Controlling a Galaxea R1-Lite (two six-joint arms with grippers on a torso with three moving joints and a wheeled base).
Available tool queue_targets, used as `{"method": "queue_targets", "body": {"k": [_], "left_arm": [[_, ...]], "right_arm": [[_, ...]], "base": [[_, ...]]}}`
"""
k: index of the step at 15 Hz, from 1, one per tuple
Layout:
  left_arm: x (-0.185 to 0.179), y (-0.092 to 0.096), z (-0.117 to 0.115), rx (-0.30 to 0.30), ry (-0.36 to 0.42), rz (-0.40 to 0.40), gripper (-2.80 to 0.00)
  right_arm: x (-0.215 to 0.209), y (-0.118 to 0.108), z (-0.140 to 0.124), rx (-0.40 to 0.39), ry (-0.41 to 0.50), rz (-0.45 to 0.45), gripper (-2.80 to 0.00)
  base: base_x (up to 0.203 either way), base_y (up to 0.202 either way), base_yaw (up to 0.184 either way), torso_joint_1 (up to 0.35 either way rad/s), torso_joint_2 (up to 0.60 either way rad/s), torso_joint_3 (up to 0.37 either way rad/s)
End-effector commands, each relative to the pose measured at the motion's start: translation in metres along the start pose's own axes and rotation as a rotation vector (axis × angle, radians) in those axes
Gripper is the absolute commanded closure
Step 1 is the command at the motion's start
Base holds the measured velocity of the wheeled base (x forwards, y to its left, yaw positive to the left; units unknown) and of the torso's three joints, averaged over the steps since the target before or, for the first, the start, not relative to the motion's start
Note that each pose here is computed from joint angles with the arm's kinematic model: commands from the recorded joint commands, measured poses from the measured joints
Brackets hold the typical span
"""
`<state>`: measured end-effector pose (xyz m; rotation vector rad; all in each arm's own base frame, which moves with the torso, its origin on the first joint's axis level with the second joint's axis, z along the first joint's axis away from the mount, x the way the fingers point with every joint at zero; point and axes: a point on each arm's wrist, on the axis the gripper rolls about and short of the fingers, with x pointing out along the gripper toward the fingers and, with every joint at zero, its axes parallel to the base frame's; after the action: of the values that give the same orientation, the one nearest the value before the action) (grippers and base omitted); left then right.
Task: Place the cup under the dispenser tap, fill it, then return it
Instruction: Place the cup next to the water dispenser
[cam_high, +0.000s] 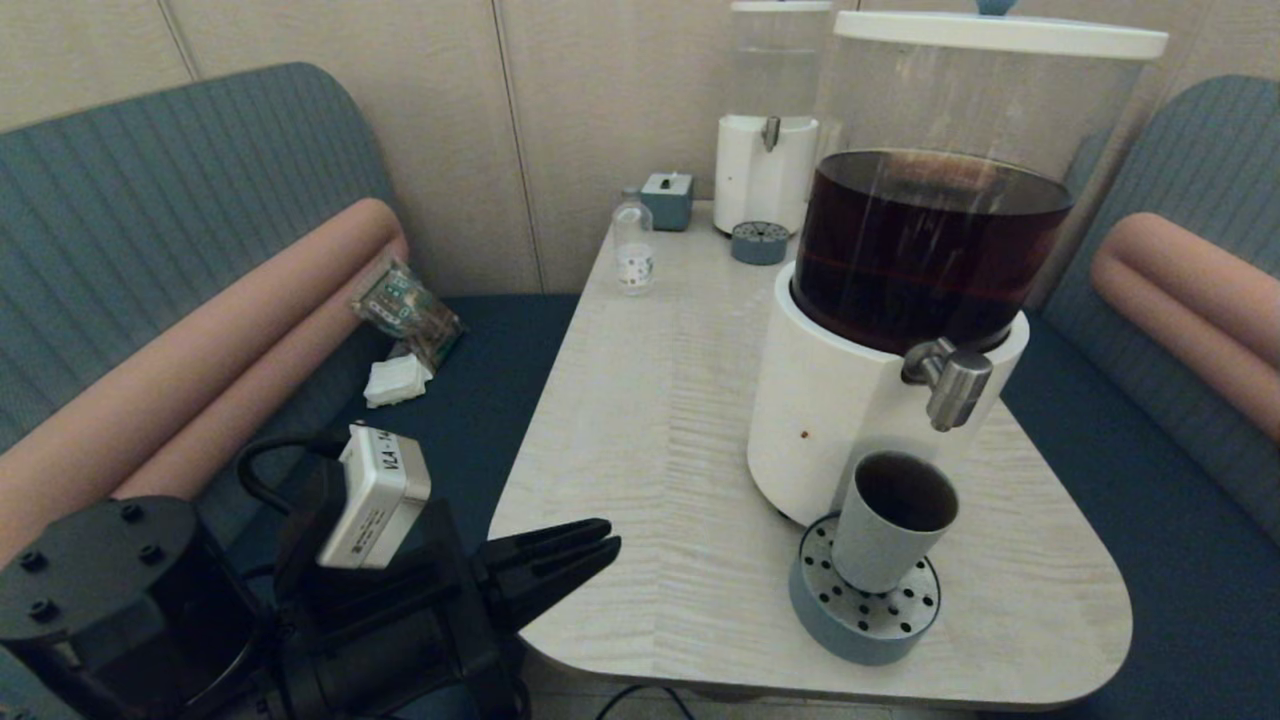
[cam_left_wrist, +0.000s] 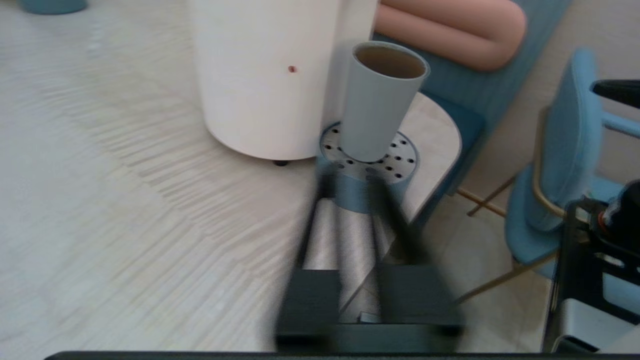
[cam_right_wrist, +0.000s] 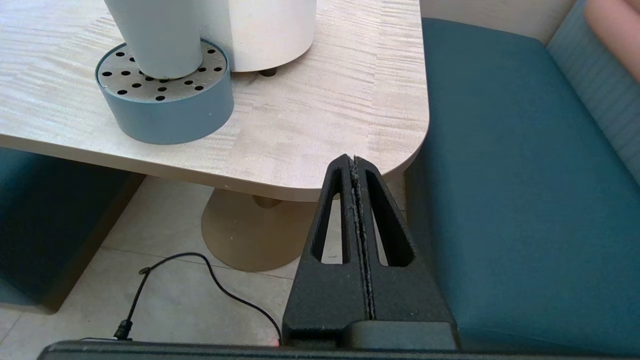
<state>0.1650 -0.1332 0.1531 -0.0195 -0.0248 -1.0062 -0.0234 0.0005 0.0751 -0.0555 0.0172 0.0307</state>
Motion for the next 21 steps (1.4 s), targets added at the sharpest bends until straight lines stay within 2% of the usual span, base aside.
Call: {"method": "queue_targets", "body": {"k": [1,4,10,15,18,21], "left_arm": [[0.004,0.001,-0.001,0.001,0.001,-0.014,-2.8],[0.013,0.004,-0.007,-0.002,0.024,-0.057,-2.8],[0.053,0.015,-0.041,-0.007,0.125,-0.215,-2.8],[0.1,0.021,-0.047,0.019,0.079,-0.277,-2.8],[0.118,0.01,-0.054,0.017,0.08,-0.323,-2.8],[0.133,0.01,-0.059,0.014,0.069,-0.297,-2.8]], "right_arm": [[0.0,0.0,0.0,0.0,0.0,0.0,0.0],[0.0,0.0,0.0,-0.001,0.0,0.0,0.0],[0.0,0.0,0.0,-0.001,0.0,0.0,0.0],[0.0,0.0,0.0,0.0,0.0,0.0,0.0],[0.0,0.0,0.0,0.0,0.0,0.0,0.0],[0.0,0.0,0.0,-0.001,-0.001,0.0,0.0]], "base": [[0.0,0.0,0.0,0.0,0.0,0.0],[0.0,0.0,0.0,0.0,0.0,0.0],[0.0,0.0,0.0,0.0,0.0,0.0],[0.0,0.0,0.0,0.0,0.0,0.0],[0.0,0.0,0.0,0.0,0.0,0.0],[0.0,0.0,0.0,0.0,0.0,0.0]]}}
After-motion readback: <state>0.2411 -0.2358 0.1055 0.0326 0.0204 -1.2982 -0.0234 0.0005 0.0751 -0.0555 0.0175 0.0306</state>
